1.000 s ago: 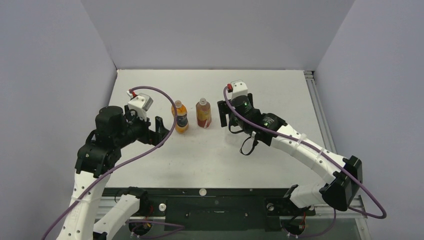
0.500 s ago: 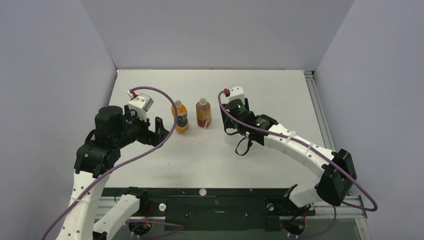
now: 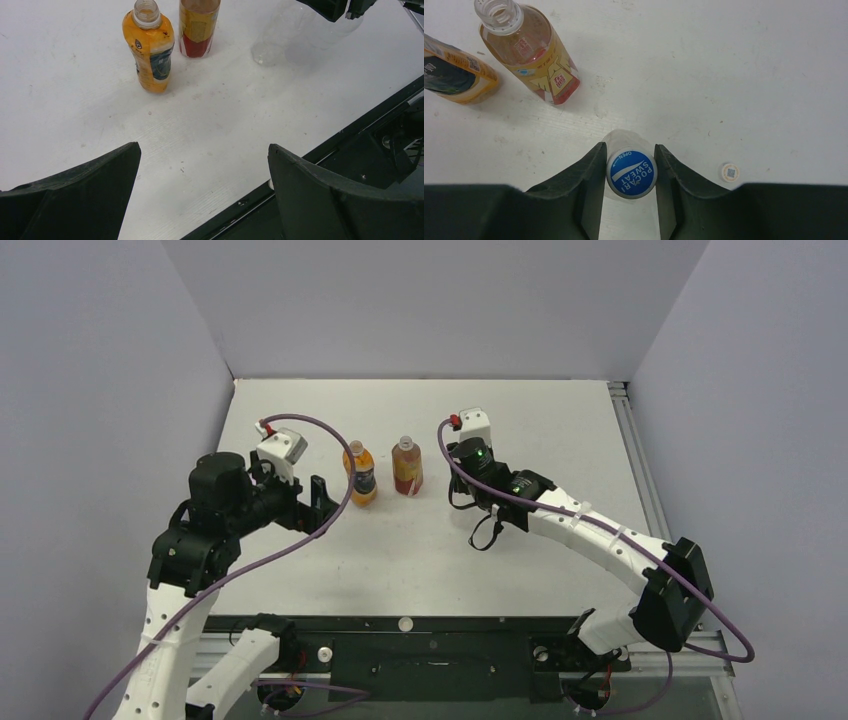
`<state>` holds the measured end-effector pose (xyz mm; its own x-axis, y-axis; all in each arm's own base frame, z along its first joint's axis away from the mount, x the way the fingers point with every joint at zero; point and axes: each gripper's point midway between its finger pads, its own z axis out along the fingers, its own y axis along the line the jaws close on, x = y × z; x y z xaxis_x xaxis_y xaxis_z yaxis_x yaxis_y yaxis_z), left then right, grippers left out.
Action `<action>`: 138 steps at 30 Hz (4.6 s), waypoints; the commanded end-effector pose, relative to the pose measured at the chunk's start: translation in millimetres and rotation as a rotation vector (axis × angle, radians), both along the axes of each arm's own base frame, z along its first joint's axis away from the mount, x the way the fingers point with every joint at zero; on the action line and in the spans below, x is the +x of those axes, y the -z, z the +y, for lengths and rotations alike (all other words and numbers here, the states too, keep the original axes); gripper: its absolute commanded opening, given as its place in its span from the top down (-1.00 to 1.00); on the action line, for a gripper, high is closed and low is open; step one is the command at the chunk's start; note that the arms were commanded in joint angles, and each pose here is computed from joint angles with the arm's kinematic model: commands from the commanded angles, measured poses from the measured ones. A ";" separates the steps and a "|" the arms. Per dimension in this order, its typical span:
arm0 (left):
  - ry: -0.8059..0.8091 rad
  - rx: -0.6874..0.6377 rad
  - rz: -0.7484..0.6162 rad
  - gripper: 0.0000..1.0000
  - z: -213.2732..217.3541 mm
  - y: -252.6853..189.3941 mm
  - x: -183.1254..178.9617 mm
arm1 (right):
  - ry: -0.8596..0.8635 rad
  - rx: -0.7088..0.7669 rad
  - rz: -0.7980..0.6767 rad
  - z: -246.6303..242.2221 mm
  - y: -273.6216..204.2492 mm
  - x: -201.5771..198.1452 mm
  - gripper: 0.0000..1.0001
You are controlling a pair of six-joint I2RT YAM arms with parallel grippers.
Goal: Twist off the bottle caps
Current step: Pick up the plastic bottle at the center of the board, then unscrew the bottle cap from the plastic bottle.
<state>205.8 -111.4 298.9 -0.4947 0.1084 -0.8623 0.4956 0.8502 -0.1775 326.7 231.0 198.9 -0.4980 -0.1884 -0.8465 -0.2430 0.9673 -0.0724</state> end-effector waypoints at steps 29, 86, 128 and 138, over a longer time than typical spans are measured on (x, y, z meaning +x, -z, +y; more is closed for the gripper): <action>0.561 -0.230 -0.301 -0.93 -56.6 -29.9 -97.0 | -0.870 0.750 -0.190 146.7 -235.3 -217.4 0.74; 0.302 -0.166 -0.477 0.84 -35.7 -63.8 -39.9 | -0.412 0.873 -0.252 158.6 -290.8 -145.0 -0.63; 0.595 -0.418 -0.368 0.85 -71.6 -94.7 -96.3 | -0.932 0.941 -0.249 176.4 -314.0 -196.5 0.61; 0.810 -0.602 -0.230 0.86 -84.8 -122.2 -133.8 | -1.152 0.917 -0.337 150.2 -323.3 -235.9 0.59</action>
